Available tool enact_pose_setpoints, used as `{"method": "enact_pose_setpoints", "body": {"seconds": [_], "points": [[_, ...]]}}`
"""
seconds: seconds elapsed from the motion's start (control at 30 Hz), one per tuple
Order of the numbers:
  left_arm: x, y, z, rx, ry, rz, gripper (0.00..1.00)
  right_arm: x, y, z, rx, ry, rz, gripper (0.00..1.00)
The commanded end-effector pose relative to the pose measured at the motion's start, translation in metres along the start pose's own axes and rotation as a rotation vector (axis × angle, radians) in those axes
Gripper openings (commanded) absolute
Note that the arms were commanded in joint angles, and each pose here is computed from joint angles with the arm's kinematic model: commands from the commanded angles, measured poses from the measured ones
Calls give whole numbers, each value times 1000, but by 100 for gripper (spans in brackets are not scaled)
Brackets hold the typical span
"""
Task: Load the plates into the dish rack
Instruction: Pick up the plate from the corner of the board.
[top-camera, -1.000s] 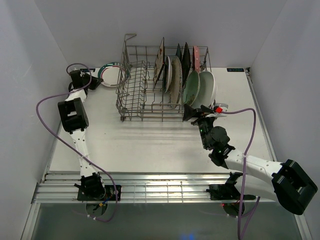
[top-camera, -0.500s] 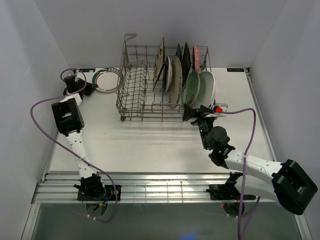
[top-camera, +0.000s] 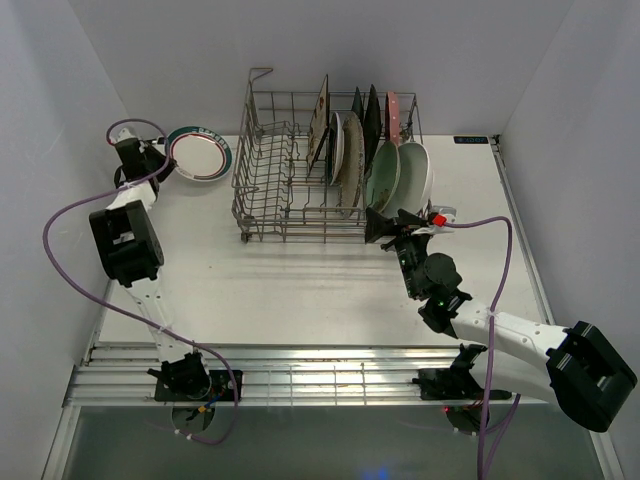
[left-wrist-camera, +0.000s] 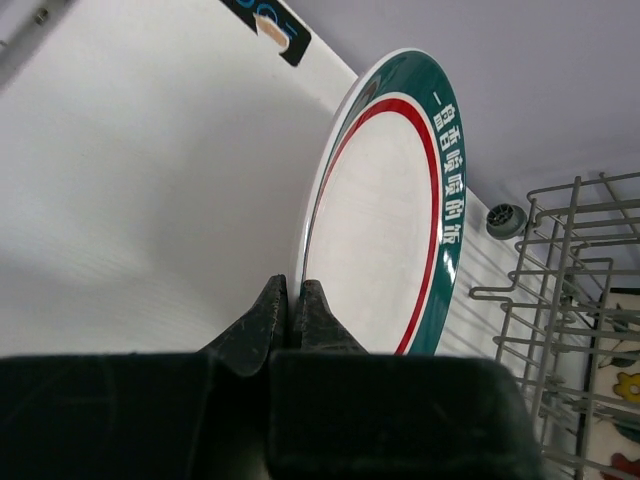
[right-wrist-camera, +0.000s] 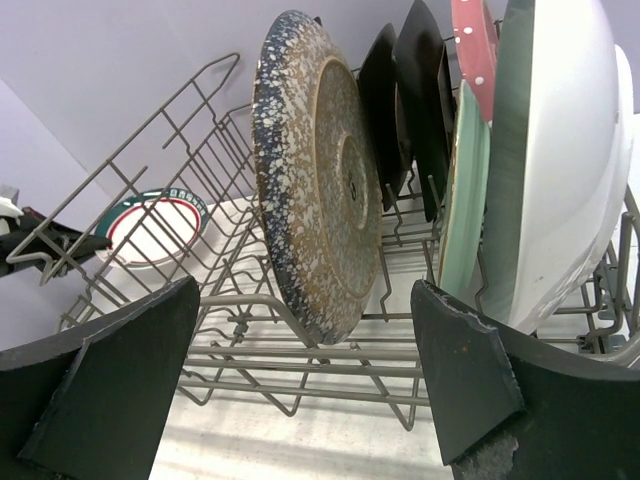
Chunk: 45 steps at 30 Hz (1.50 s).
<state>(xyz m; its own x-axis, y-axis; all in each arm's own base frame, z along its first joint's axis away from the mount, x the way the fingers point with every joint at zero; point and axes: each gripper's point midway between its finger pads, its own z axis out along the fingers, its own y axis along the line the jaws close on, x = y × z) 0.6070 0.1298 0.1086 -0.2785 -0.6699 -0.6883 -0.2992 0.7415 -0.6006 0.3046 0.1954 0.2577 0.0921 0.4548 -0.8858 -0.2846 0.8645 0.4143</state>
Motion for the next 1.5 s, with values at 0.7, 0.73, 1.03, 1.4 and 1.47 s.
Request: {"method": "enact_pose_setpoints", "body": {"seconds": [0.7, 0.73, 1.03, 1.4, 1.47], "points": [[-163, -109, -210, 26, -591, 435, 0, -12, 24, 2, -94, 12, 20, 88], [-170, -118, -227, 38, -626, 448, 0, -13, 26, 2, -104, 13, 19, 88], [-166, -166, -317, 189, -726, 506, 0, -12, 42, 2, -172, 55, -3, 90], [-119, -211, -389, 432, -640, 548, 0, -17, 74, -10, -357, 95, -25, 91], [-106, -214, -389, 474, -581, 519, 0, -19, 88, -15, -433, 107, -35, 92]]}}
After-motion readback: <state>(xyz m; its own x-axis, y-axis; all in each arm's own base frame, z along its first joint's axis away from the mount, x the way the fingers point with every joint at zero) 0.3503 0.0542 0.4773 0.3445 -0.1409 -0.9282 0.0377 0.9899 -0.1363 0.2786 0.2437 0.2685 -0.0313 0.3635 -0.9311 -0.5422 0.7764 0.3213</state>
